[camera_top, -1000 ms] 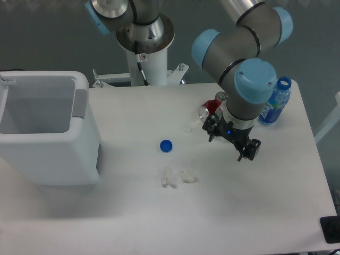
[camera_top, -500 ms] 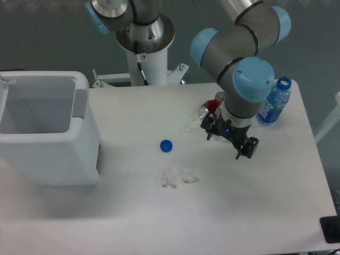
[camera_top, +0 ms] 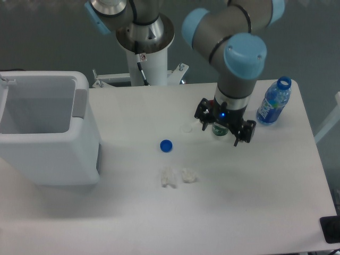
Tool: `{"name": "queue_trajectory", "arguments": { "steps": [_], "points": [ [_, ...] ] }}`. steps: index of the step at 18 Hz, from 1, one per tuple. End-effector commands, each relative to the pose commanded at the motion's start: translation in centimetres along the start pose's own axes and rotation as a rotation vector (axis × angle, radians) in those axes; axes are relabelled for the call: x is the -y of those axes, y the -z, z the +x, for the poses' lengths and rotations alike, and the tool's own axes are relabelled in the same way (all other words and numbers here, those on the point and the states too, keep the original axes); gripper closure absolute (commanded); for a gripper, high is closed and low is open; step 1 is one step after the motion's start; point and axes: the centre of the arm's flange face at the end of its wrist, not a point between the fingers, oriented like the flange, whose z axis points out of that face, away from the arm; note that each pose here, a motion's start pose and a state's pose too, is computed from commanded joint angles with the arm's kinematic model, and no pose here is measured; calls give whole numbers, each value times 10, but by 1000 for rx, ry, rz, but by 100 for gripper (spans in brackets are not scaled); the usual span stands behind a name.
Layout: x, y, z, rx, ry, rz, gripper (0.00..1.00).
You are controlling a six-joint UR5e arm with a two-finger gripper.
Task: Close the trash can
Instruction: 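Move the gripper up and over toward the trash can lid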
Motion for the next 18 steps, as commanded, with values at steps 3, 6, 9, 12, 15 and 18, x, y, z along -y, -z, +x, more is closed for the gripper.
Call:
{"name": "queue_trajectory", "arguments": {
  "steps": [3, 6, 9, 12, 15, 18],
  "points": [
    [4, 23, 12, -8, 14, 77, 17],
    [1, 48, 32, 1, 78, 122, 56],
    [5, 64, 46, -8, 109, 174, 75],
    [11, 85, 65, -26, 198, 233, 76],
    [12, 113, 85, -47, 242, 311, 79],
    [21, 120, 111, -64, 245, 325, 93]
  ]
}}
